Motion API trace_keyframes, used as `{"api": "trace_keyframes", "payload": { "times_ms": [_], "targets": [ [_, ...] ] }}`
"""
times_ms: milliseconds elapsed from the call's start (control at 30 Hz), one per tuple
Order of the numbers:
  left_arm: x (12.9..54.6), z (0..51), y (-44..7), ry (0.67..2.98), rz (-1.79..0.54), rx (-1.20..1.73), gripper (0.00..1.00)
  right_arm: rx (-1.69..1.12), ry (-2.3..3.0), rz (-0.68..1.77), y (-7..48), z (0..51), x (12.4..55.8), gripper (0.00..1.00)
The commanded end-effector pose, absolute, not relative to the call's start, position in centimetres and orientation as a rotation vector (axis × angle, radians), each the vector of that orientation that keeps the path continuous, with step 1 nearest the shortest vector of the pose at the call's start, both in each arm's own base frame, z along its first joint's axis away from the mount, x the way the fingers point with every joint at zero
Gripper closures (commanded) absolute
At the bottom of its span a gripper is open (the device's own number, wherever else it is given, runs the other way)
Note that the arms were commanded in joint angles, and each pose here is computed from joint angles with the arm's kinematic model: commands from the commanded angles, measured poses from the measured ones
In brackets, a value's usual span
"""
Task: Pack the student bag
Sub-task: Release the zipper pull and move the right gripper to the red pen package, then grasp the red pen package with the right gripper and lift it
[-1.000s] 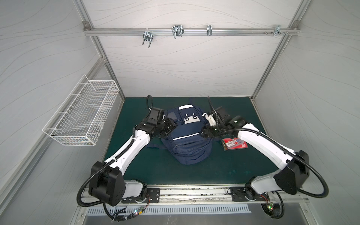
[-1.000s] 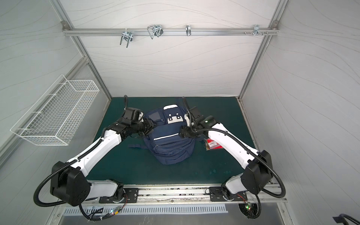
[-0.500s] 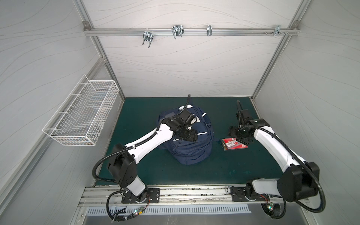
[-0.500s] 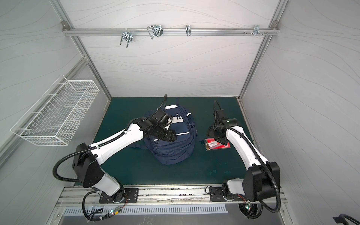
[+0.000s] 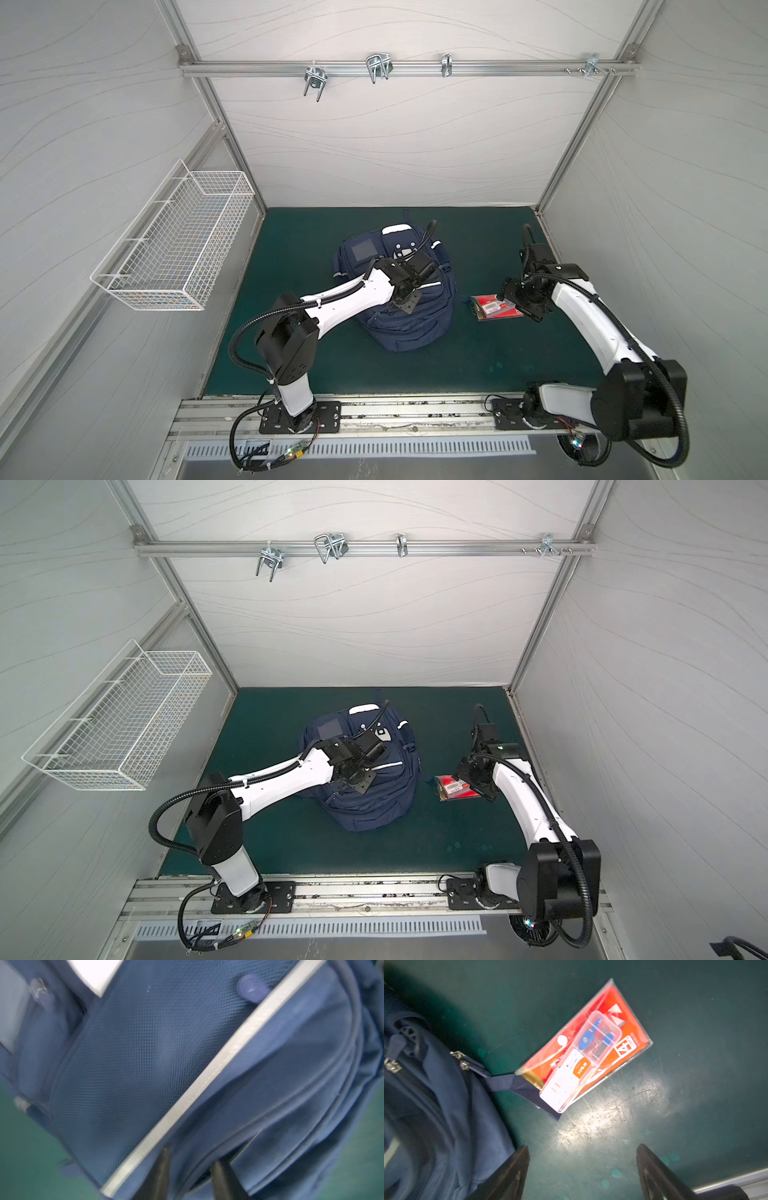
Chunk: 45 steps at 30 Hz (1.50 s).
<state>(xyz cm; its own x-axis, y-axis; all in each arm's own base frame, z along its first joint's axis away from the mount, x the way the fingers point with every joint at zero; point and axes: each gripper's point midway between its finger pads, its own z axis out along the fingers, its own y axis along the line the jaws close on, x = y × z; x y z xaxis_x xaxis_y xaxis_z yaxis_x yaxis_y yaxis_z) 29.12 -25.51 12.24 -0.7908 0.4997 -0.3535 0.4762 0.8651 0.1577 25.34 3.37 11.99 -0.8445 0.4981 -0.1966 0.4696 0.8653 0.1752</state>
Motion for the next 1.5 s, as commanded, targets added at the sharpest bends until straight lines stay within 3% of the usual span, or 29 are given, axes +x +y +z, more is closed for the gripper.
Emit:
{"api": "trace_keyframes", "payload": {
  "times_ms": [0,33,333,567,800,967,1200,1333,1467],
  "targets": [
    [31.9,17.4,-25.7,2.484,0.079,0.626,0.94,0.789,2.803,0.190,3.3,11.6,25.4,0.18],
    [32.0,18.0,-25.8,2.471,0.068,0.615,1.00,0.804,2.807,0.184,3.2,11.2,25.6,0.18],
    [31.4,23.0,-26.2,2.354,-0.093,0.572,1.00,0.983,2.859,0.055,1.8,8.0,29.1,0.16],
    [30.7,23.4,-26.7,2.352,-0.229,0.571,1.00,1.070,2.895,0.046,2.0,4.9,31.2,0.20],
    [30.7,23.4,-25.8,2.375,-0.369,0.487,1.00,1.115,2.921,0.049,2.3,2.8,30.8,0.33],
    [30.8,22.8,-25.2,2.394,-0.404,0.456,1.00,1.088,2.916,0.022,1.9,3.2,30.6,0.46],
    [30.9,22.5,-25.1,2.404,-0.417,0.435,1.00,1.026,2.901,-0.007,1.5,4.4,30.5,0.57],
    [31.3,22.3,-24.8,2.422,-0.479,0.378,1.00,0.930,2.878,0.045,2.7,6.9,30.7,0.67],
    [31.3,22.5,-25.0,2.434,-0.572,0.331,1.00,0.698,2.852,0.155,6.9,11.9,30.4,0.70]
  ]
}}
